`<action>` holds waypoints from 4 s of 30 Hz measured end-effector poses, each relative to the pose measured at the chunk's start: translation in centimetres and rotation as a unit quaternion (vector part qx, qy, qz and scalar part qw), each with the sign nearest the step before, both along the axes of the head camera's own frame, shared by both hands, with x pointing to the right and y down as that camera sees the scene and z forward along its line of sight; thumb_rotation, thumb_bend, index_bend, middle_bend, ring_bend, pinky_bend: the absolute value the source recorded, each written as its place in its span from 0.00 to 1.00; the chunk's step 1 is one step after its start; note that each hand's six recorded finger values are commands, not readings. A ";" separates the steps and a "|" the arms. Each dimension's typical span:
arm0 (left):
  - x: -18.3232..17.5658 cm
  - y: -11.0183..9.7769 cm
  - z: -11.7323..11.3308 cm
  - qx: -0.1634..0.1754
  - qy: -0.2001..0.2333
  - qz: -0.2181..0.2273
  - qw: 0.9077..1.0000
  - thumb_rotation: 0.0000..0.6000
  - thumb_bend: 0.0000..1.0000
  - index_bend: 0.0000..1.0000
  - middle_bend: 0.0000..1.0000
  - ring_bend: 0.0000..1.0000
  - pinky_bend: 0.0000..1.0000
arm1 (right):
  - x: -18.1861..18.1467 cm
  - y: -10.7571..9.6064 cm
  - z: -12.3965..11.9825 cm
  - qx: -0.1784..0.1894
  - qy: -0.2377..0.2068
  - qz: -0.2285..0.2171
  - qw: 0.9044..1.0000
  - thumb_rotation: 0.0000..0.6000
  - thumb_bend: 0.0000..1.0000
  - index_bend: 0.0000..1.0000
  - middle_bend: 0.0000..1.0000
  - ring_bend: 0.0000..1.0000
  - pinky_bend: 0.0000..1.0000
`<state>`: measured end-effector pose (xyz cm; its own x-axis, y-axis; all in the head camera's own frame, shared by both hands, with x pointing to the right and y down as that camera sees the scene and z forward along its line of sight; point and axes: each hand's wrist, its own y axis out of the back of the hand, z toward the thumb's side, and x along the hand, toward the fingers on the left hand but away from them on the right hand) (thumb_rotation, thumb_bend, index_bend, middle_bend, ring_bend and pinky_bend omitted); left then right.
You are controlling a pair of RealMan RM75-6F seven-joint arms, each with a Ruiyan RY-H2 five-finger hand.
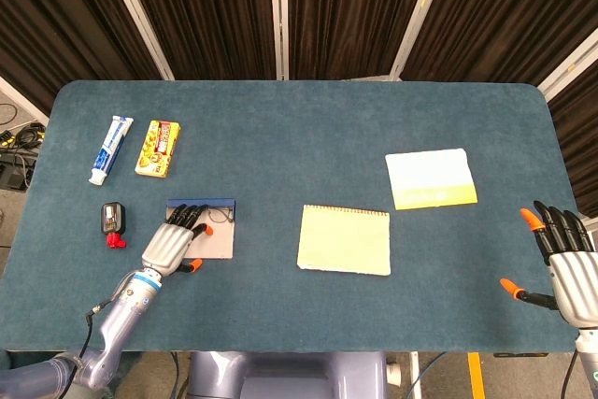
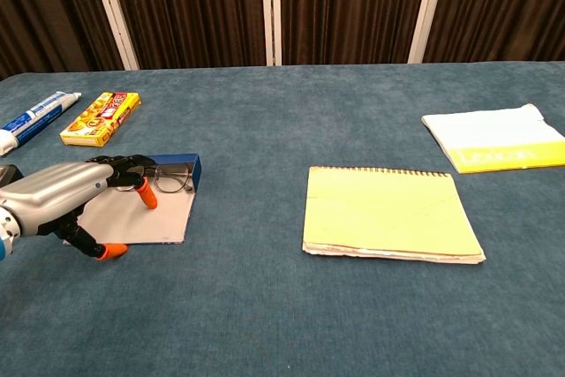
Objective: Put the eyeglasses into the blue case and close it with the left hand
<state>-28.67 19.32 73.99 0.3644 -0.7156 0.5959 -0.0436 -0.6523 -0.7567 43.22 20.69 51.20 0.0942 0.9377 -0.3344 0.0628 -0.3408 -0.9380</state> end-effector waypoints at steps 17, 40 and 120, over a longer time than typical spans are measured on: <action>-0.3 -0.6 -0.6 0.006 0.008 -0.010 1.000 1.00 0.52 0.34 0.00 0.00 0.00 | 0.0 0.0 0.0 0.000 -0.002 0.001 1.000 1.00 0.00 0.01 0.00 0.00 0.00; -0.6 -3.9 0.0 0.013 -0.004 -0.041 0.999 1.00 0.52 0.38 0.00 0.00 0.00 | 0.1 -0.1 0.2 -0.003 0.000 0.002 1.000 1.00 0.00 0.01 0.00 0.00 0.00; -2.9 -0.5 -6.0 -0.049 -0.025 0.034 0.998 1.00 0.00 0.06 0.00 0.00 0.00 | -0.4 0.1 -0.6 0.007 -0.016 -0.004 1.000 1.00 0.00 0.01 0.00 0.00 0.00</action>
<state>-31.57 18.80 67.99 0.3772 -0.6284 0.6803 0.0395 -0.7230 -0.6897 42.83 20.81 50.59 0.1115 0.9414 -0.3184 0.0894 -0.3286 -0.9402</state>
